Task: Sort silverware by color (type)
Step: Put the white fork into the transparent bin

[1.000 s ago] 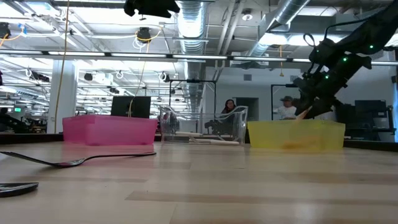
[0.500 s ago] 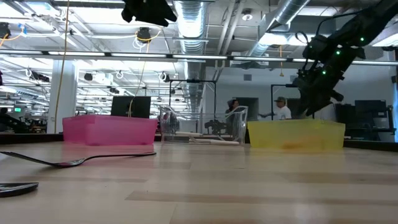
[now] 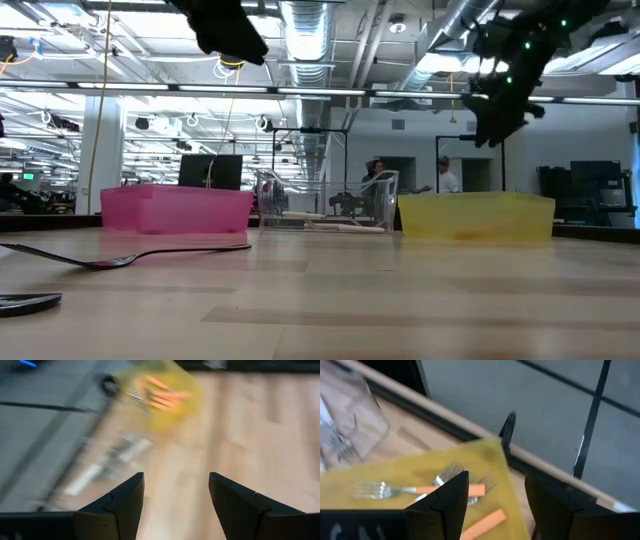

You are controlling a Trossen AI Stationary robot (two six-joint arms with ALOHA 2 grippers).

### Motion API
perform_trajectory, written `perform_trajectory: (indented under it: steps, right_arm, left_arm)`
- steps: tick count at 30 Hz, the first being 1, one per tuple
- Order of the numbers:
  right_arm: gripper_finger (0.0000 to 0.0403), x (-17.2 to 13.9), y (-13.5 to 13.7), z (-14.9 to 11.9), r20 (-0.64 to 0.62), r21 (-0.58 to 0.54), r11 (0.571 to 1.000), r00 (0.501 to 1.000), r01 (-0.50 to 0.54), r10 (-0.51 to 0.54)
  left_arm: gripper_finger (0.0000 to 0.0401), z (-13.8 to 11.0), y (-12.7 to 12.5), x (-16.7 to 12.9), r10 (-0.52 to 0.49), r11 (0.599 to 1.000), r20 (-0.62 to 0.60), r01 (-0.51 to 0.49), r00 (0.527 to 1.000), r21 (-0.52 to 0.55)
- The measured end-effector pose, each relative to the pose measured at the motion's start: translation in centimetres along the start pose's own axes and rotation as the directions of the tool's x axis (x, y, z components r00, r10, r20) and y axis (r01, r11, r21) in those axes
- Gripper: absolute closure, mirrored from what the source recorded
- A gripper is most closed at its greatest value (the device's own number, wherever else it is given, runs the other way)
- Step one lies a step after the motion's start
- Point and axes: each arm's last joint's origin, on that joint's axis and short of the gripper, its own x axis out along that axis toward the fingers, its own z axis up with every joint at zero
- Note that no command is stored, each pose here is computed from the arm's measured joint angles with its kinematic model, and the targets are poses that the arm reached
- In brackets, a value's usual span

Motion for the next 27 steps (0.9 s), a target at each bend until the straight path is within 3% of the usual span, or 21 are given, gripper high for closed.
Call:
perform_trajectory:
  steps: [4,10,16,22,27]
  right_arm:
    - [0.0185,-1.7,-0.3,1.7,0.041,0.008,1.000,0.999,-0.007,0.006]
    - [0.0185,-3.0,0.6,2.7,0.070,0.039,0.995,0.994,-0.092,0.089]
    - [0.0185,-3.3,1.9,2.4,0.050,-0.002,0.987,0.986,-0.159,0.159]
    - [0.0185,-3.6,2.9,2.3,0.048,-0.036,0.981,0.980,-0.192,0.194]
    - [0.0185,-3.8,3.8,2.2,0.048,0.033,0.967,0.967,-0.252,0.250]
  left_arm:
    - [0.0192,-0.8,-1.0,-0.2,-0.209,0.978,-0.093,0.208,0.974,-0.022]
    - [0.0192,-2.3,-4.0,-1.6,-0.444,0.891,-0.236,0.455,0.865,-0.008]
    - [0.0192,-3.5,-7.8,-3.9,-0.524,0.835,-0.288,0.550,0.802,0.010]
    - [0.0192,-4.8,-11.0,-5.7,-0.524,0.816,-0.305,0.571,0.795,0.088]
    - [0.0192,-6.0,-13.0,-6.2,-0.512,0.807,-0.356,0.579,0.782,0.112]
